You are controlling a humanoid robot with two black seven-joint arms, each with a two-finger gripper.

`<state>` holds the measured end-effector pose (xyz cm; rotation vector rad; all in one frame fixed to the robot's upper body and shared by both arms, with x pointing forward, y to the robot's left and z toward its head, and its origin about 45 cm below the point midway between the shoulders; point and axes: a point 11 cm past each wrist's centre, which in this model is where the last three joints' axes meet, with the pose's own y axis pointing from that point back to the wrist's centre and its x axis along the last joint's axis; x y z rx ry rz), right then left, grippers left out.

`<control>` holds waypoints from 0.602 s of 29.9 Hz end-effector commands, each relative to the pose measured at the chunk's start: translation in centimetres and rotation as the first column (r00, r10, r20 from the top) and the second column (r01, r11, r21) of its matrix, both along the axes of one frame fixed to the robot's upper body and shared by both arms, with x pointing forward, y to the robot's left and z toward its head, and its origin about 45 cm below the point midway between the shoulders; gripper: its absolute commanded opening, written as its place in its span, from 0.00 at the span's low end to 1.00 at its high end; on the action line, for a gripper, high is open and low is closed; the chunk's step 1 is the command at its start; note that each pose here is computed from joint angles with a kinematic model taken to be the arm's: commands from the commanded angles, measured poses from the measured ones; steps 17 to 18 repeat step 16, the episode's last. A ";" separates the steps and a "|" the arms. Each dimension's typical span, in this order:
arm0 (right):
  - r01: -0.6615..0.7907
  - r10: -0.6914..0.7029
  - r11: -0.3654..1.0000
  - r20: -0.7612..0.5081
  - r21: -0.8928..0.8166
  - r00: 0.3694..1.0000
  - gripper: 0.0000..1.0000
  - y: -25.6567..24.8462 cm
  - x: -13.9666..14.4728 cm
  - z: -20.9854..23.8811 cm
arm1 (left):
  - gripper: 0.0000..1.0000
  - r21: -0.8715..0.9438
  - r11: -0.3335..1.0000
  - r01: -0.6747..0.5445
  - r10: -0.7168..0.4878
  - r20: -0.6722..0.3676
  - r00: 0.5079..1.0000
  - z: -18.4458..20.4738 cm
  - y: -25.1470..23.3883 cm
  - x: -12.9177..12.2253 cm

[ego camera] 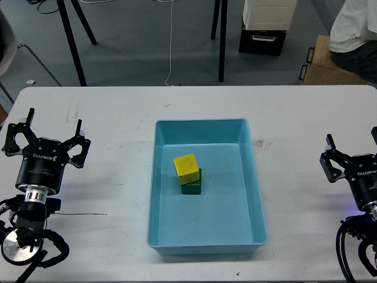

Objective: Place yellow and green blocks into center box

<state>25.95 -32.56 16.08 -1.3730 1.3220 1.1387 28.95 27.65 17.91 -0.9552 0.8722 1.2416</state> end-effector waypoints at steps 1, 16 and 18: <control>-0.014 0.014 1.000 -0.004 0.004 1.000 0.99 0.2 -0.1 -0.1 | 1.00 -0.033 0.999 0.008 -0.009 -0.019 1.000 -0.1 -0.6 -0.8; 0.017 -0.017 1.000 -0.015 -0.003 1.000 0.99 -0.7 -1.2 -0.7 | 1.00 -0.173 0.985 -0.013 -0.003 -0.090 0.996 -1.0 -3.0 -1.4; 0.017 -0.017 1.000 -0.015 -0.003 1.000 0.99 -0.7 -1.2 -0.7 | 1.00 -0.173 0.985 -0.013 -0.003 -0.090 0.996 -1.0 -3.0 -1.4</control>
